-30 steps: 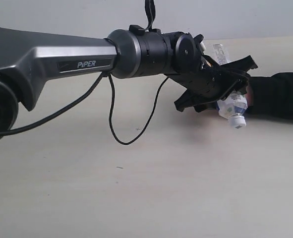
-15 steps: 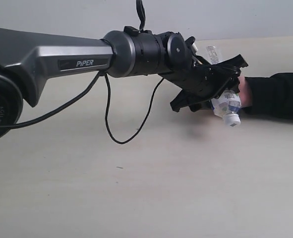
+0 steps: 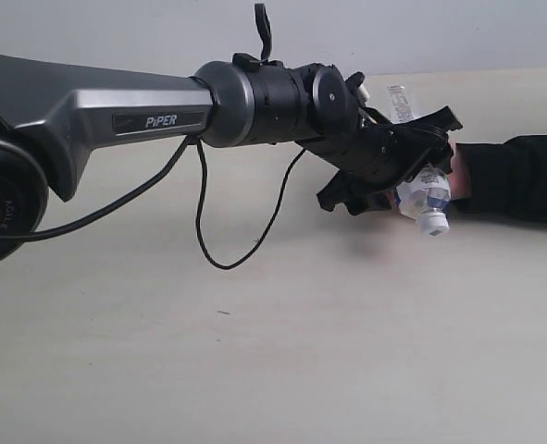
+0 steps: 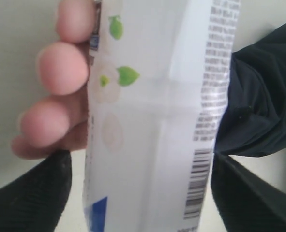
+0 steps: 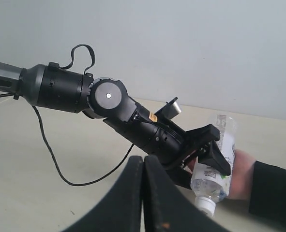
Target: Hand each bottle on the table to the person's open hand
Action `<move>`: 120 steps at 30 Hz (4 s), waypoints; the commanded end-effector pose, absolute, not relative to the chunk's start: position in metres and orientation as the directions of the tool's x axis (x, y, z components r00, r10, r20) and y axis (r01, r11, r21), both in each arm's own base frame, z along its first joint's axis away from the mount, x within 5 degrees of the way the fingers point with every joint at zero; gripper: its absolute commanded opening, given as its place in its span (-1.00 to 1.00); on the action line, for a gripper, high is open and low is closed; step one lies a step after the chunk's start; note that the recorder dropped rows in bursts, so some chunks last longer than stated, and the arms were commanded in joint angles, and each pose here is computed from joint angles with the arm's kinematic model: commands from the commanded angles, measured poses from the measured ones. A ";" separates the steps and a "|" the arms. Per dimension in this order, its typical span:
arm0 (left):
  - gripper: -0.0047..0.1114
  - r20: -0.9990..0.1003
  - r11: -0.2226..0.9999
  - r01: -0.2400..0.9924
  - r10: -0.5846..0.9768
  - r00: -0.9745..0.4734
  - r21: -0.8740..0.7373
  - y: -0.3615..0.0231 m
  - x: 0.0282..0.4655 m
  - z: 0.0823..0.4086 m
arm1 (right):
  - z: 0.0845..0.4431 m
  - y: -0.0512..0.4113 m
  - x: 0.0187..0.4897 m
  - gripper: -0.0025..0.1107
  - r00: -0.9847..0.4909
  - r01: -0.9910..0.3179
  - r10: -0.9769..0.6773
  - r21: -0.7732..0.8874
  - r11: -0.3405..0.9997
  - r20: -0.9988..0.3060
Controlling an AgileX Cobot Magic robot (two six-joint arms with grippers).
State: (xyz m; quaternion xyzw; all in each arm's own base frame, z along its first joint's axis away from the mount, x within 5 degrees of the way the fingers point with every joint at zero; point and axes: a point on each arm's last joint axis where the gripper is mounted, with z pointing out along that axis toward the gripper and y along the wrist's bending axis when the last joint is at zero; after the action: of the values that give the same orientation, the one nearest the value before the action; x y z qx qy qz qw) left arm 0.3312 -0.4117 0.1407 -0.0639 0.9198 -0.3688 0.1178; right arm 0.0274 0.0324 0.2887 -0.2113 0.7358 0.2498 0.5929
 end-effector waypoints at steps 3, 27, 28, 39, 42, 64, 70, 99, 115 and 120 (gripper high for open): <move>0.65 -0.179 0.735 -0.002 -0.168 -0.969 -0.678 -0.410 0.331 0.141 | 0.288 0.032 0.027 -0.96 -0.196 -0.611 -0.020 0.106 0.785 -0.980; 0.64 -0.382 0.692 0.407 0.201 -0.902 -0.596 -0.395 0.307 0.226 | 0.288 0.032 0.027 -0.96 -0.196 -0.611 -0.020 0.106 0.785 -0.980; 0.64 -0.412 0.679 0.457 0.243 -0.878 -0.575 -0.393 0.306 0.232 | 0.288 0.032 0.027 -0.96 -0.196 -0.611 -0.020 0.106 0.785 -0.980; -0.89 -0.493 0.636 0.603 0.372 -0.787 -0.482 -0.350 0.293 0.289 | 0.288 0.032 0.027 -0.96 -0.196 -0.611 -0.020 0.106 0.785 -0.980; -0.92 -0.547 0.623 0.647 0.385 -0.743 -0.440 -0.328 0.286 0.303 | 0.288 0.032 0.027 -0.96 -0.196 -0.611 -0.020 0.106 0.785 -0.980; -0.92 -0.801 0.718 0.582 0.058 -0.596 -0.382 -0.150 0.253 0.309 | 0.288 0.032 0.027 -0.96 -0.196 -0.611 -0.020 0.106 0.785 -0.980; -0.92 -0.818 0.784 0.513 0.009 -0.575 -0.351 -0.134 0.264 0.306 | 0.288 0.032 0.027 -0.96 -0.196 -0.611 -0.020 0.106 0.785 -0.980; -0.92 -0.984 0.876 0.475 0.005 -0.179 -0.083 -0.081 0.178 0.362 | 0.288 0.032 0.027 -0.96 -0.199 -0.612 -0.015 0.112 0.783 -0.980; -0.92 -0.989 0.939 0.334 -0.120 0.085 -0.085 -0.034 0.097 0.343 | 0.288 0.032 0.027 -0.96 -0.199 -0.612 -0.015 0.112 0.783 -0.980; -0.92 -0.983 0.947 0.308 -0.134 0.129 -0.088 -0.026 0.085 0.334 | 0.288 0.032 0.027 -0.96 -0.199 -0.612 -0.015 0.112 0.783 -0.980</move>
State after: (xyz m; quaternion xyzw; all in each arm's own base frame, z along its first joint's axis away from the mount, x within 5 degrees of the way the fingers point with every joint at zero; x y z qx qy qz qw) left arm 0.0901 -0.0310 0.3382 0.0841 0.6514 -0.1500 0.7390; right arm 0.0273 0.0325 0.2888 -0.2106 0.7358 0.2516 0.5924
